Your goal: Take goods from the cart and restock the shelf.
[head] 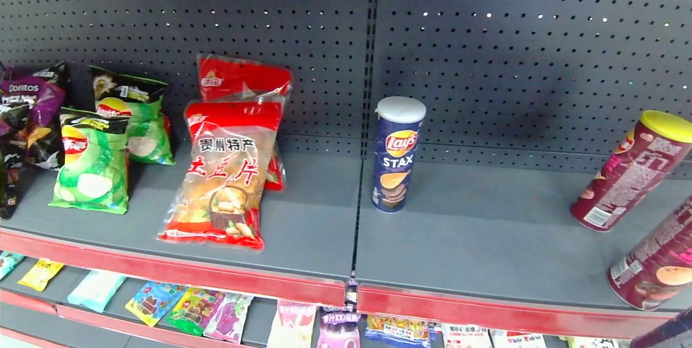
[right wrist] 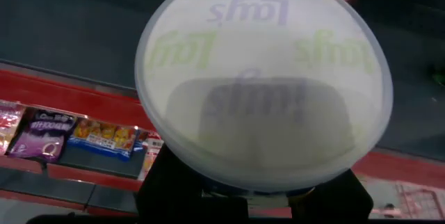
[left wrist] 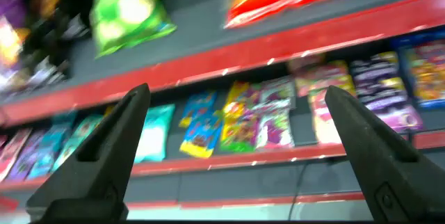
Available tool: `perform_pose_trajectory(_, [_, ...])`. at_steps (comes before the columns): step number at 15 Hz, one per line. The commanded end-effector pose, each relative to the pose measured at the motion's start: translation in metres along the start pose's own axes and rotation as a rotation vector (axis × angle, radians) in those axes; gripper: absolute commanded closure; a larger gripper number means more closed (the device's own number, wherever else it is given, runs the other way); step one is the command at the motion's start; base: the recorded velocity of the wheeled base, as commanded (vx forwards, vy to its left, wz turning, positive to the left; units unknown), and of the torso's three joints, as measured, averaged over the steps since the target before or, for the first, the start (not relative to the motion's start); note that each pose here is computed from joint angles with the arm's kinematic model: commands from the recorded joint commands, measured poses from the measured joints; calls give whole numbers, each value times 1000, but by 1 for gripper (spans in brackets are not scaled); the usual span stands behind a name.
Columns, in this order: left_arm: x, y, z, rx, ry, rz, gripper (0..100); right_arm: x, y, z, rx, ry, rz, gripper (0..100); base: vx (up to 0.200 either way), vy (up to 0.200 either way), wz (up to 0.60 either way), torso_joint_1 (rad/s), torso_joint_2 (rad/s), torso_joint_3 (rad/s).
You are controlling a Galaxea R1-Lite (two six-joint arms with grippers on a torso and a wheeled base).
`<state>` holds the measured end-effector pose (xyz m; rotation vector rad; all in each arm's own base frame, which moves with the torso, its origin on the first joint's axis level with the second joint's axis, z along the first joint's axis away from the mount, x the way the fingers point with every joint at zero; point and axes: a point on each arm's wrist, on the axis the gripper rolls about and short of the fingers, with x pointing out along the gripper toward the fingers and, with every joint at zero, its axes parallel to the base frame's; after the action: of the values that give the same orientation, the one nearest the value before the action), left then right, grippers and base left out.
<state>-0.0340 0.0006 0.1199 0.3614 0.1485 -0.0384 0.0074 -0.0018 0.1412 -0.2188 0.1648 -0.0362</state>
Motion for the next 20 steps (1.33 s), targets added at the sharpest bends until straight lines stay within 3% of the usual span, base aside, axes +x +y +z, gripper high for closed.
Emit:
perform_pose_trajectory(1, [0, 0, 0, 0, -2, 1, 0, -1, 0, -1, -1, -8, -2, 100, 0, 0, 0, 0, 0, 0])
perform_pose_trajectory(5, [0, 0, -1, 21, -1, -2, 0, -4, 1, -7, -4, -14, -4, 100, 0, 0, 0, 0, 0, 0])
perform_pose_trajectory(12, [1, -1, -2, 23, 9, -6, 0, -3, 2, -9, -33, -9, 1, 100, 0, 0, 0, 0, 0, 0])
perform_pose_trajectory(15, [1, -1, -2, 24, 7, -6, 0, -3, 2, -11, -45, -3, 3, 100, 0, 0, -600, 5, 5, -1])
perform_pose_trajectory(20, [1, -1, -2, 26, 7, -6, 0, -3, 2, -11, -45, -2, 5, 100, 0, 0, 0, 0, 0, 0])
